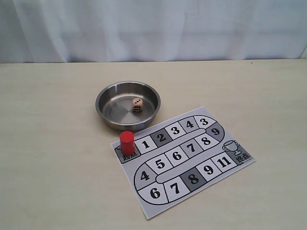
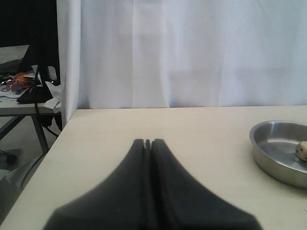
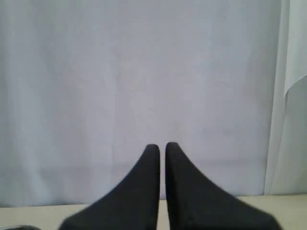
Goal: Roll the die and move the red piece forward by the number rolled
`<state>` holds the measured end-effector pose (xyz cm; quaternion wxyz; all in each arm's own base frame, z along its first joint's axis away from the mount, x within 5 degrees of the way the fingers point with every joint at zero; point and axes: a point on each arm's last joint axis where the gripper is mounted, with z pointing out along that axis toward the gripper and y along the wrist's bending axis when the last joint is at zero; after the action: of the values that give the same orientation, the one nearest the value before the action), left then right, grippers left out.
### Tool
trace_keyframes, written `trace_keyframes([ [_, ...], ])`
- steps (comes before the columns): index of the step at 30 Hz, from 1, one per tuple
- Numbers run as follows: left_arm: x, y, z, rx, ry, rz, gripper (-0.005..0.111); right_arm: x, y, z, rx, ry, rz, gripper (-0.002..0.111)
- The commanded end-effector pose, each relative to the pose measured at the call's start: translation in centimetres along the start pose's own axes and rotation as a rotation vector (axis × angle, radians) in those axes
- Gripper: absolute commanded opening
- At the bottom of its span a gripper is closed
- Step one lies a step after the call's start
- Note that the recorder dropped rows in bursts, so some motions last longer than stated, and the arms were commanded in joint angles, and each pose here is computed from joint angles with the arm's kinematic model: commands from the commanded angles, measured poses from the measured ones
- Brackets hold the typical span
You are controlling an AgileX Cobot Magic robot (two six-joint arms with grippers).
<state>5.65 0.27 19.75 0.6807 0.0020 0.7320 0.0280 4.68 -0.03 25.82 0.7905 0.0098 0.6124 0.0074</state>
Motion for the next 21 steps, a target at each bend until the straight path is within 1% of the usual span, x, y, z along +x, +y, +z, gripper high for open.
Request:
trace_keyframes([
  [1,-0.3,0.0,0.0,0.001,-0.016,-0.004,0.000,-3.6,0.1,-0.5,-0.006,0.012,0.013,0.004],
  [3,-0.3,0.0,0.0,0.001,-0.016,-0.004,0.000,-5.2,0.2,-0.7,-0.007,0.043,0.012,0.004],
  [8,-0.3,0.0,0.0,0.001,-0.016,-0.004,0.000,-7.4,0.3,0.4,-0.005,0.185,0.012,0.004],
  [13,-0.3,0.0,0.0,0.001,-0.016,-0.004,0.000,-8.6,0.3,2.8,-0.004,0.322,0.017,0.004],
  [17,-0.3,0.0,0.0,0.001,-0.016,-0.004,0.000,-9.1,0.7,5.2,-0.032,0.389,0.088,0.004],
  [18,-0.3,0.0,0.0,0.001,-0.016,-0.004,0.000,-9.1,0.9,5.9,-0.044,0.409,0.086,0.004],
  [19,-0.3,0.0,0.0,0.001,-0.016,-0.004,0.000,-9.0,0.9,6.6,-0.053,0.429,0.061,0.004],
  [21,-0.3,0.0,0.0,0.001,-0.016,-0.004,0.000,-8.6,1.1,7.9,-0.090,0.481,-0.038,0.004],
])
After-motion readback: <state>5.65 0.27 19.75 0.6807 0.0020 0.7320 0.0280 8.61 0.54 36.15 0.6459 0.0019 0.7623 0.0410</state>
